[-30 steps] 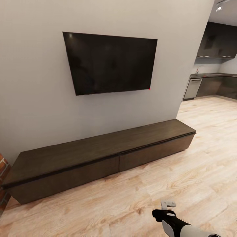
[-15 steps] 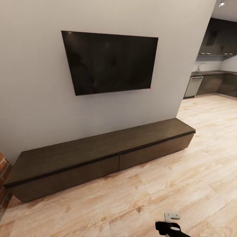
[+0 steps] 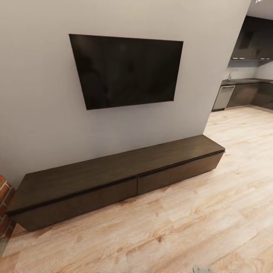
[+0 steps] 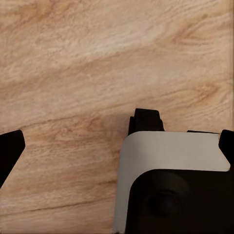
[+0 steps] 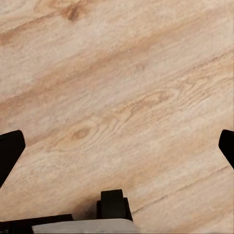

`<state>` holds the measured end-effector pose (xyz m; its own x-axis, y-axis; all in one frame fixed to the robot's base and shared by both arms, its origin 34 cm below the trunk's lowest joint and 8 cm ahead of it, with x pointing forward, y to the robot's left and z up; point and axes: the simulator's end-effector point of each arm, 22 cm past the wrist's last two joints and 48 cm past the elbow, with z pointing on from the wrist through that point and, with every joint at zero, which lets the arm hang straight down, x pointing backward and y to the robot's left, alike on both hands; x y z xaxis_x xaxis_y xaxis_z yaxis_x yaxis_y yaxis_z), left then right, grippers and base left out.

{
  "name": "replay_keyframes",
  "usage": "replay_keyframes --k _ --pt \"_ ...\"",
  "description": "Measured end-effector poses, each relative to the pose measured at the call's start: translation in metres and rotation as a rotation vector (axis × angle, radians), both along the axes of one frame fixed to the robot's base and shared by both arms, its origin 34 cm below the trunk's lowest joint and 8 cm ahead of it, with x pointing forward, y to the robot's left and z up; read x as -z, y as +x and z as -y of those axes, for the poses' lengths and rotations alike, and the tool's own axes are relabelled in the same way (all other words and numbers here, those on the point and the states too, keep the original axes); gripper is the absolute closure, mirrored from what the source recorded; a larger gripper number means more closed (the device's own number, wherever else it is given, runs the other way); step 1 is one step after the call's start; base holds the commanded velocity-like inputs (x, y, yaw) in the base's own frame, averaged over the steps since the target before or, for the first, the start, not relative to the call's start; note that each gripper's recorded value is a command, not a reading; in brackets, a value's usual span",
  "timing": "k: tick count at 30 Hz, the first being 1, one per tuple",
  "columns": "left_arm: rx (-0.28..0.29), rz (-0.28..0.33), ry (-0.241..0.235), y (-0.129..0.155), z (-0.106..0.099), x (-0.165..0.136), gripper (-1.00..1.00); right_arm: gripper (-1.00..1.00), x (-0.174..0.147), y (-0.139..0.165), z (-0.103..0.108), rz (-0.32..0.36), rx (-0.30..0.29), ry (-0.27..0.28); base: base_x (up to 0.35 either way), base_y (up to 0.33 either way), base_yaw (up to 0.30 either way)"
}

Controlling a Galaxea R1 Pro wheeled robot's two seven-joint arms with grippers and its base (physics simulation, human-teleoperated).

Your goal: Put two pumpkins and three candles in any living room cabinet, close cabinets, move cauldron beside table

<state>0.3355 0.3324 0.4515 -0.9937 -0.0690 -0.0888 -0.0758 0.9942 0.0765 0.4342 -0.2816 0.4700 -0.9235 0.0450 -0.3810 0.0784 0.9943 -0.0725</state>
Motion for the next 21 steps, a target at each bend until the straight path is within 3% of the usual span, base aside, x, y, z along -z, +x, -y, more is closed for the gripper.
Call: replay_keyframes --k 6,9,11,14,17,21 --pt "-0.001 -0.023 -0.001 -0.012 0.0 -0.007 -1.0 -1.0 -0.004 -0.016 -0.005 -0.015 -0.014 0.029 0.0 0.0 0.0" --pt "-0.001 -0.027 -0.002 -0.014 0.001 -0.006 -1.0 -1.0 -0.003 -0.017 -0.016 -0.01 -0.037 0.075 0.0 0.0 0.0" --pt "-0.001 -0.03 -0.002 -0.015 0.0 -0.005 -1.0 -1.0 -0.003 -0.017 -0.03 -0.005 -0.064 0.135 0.0 0.0 0.0" --pt "-0.001 -0.035 -0.003 -0.017 0.0 -0.004 -1.0 -1.0 -0.001 -0.02 -0.037 -0.012 -0.073 0.166 0.0 0.0 0.0" --pt "0.0 -0.042 -0.005 -0.02 0.002 -0.007 -1.0 -1.0 -0.004 -0.022 -0.039 -0.019 -0.075 0.169 0.0 0.0 0.0" --pt "0.001 -0.05 -0.01 -0.024 0.006 -0.012 -1.0 -1.0 -0.008 -0.024 -0.027 -0.031 -0.056 0.108 0.0 0.0 0.0"
